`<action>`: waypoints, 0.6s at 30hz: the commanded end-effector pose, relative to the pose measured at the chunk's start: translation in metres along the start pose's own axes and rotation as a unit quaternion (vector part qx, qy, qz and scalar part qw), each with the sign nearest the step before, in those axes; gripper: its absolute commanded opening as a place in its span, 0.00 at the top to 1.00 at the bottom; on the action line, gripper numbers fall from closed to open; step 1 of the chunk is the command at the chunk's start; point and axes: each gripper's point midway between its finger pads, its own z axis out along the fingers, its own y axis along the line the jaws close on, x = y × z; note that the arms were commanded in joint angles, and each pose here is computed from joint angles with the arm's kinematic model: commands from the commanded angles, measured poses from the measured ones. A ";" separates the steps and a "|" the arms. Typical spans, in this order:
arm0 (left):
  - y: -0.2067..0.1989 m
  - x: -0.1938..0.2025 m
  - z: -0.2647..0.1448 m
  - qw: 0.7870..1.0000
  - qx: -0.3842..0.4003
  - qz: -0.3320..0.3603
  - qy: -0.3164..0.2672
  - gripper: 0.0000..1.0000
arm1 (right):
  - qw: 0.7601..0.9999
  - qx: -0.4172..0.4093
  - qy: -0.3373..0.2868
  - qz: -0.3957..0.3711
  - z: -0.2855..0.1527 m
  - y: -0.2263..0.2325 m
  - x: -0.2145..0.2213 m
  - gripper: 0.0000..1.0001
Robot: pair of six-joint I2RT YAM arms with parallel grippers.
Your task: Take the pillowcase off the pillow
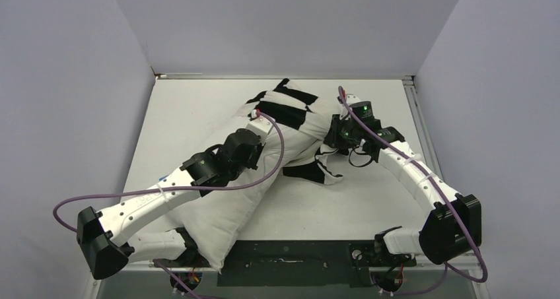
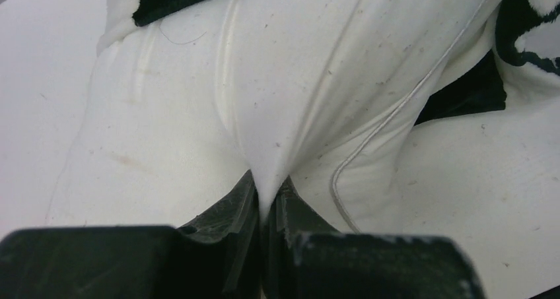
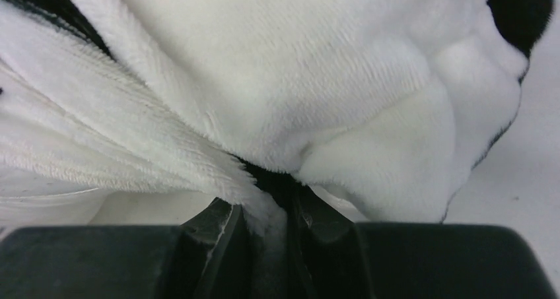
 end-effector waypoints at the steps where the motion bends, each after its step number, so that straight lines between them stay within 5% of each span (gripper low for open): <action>1: 0.052 0.009 -0.020 0.996 -0.075 0.042 -0.002 1.00 | 0.988 0.127 -0.079 0.036 -0.040 -0.072 -0.046 0.95; 18: 0.052 0.005 -0.034 0.997 -0.025 -0.003 -0.077 1.00 | 0.972 0.136 -0.109 0.155 -0.066 -0.121 -0.042 0.95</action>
